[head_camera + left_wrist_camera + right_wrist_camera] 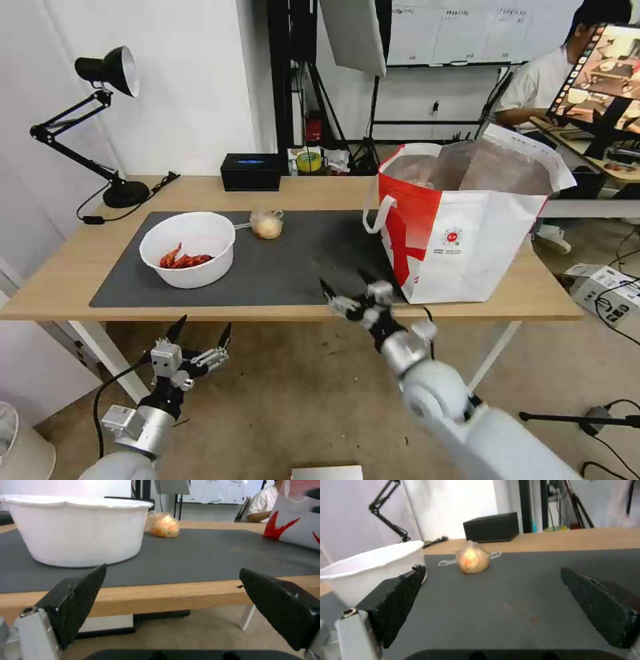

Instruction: Pick up the trash from the table and place it into the takeout bag.

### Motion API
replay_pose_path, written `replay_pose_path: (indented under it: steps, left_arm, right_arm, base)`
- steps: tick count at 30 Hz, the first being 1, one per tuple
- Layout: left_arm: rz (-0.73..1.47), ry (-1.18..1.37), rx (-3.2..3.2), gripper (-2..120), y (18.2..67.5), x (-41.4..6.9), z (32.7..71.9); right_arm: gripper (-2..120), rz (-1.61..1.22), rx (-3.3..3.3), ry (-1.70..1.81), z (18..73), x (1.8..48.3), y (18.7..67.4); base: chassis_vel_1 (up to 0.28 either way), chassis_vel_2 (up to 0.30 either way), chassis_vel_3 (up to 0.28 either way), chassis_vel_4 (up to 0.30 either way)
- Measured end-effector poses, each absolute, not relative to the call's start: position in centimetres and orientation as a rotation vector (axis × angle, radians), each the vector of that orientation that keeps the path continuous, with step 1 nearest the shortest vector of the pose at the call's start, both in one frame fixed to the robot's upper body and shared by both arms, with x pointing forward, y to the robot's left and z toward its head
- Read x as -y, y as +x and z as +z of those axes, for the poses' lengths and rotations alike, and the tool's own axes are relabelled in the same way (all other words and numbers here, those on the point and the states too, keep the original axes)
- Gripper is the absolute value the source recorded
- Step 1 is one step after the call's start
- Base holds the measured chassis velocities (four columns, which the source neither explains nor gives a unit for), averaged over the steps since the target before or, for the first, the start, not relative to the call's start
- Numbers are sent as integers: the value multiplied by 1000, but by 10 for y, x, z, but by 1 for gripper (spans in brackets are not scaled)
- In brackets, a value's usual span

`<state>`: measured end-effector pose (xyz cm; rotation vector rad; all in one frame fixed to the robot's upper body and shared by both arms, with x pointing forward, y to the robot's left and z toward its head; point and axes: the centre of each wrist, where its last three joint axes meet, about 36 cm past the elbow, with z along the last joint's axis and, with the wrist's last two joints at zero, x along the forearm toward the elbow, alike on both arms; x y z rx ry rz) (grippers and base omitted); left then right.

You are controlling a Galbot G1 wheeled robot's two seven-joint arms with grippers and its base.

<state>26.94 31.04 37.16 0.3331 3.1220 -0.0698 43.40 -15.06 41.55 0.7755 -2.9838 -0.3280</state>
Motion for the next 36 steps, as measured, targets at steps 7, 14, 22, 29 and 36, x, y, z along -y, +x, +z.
replay_pose_path:
  steps: [7,14,22,29,36]
  left_arm:
    - [-74,327,-3134,100,270,-310,366]
    - [-77,333,-3127,100,274,-308,366]
    - [-74,329,-3128,100,271,-309,369]
    - [-71,316,-3130,100,265,-311,372]
    - [-66,307,-3128,100,260,-313,376]
  right_arm:
    - [100,-328,2982,732,438,121,517]
    - [100,-305,2973,710,456,95,571]
    - [100,-271,2925,679,444,61,607]
    - [100,-212,2903,733,446,31,632]
    - [100,-122,2881,770,444,9,651]
  base:
    - [0,0,0,0]
    - [0,0,0,0]
    - [0,0,0,0]
    - [0,0,0,0]
    - [0,0,0,0]
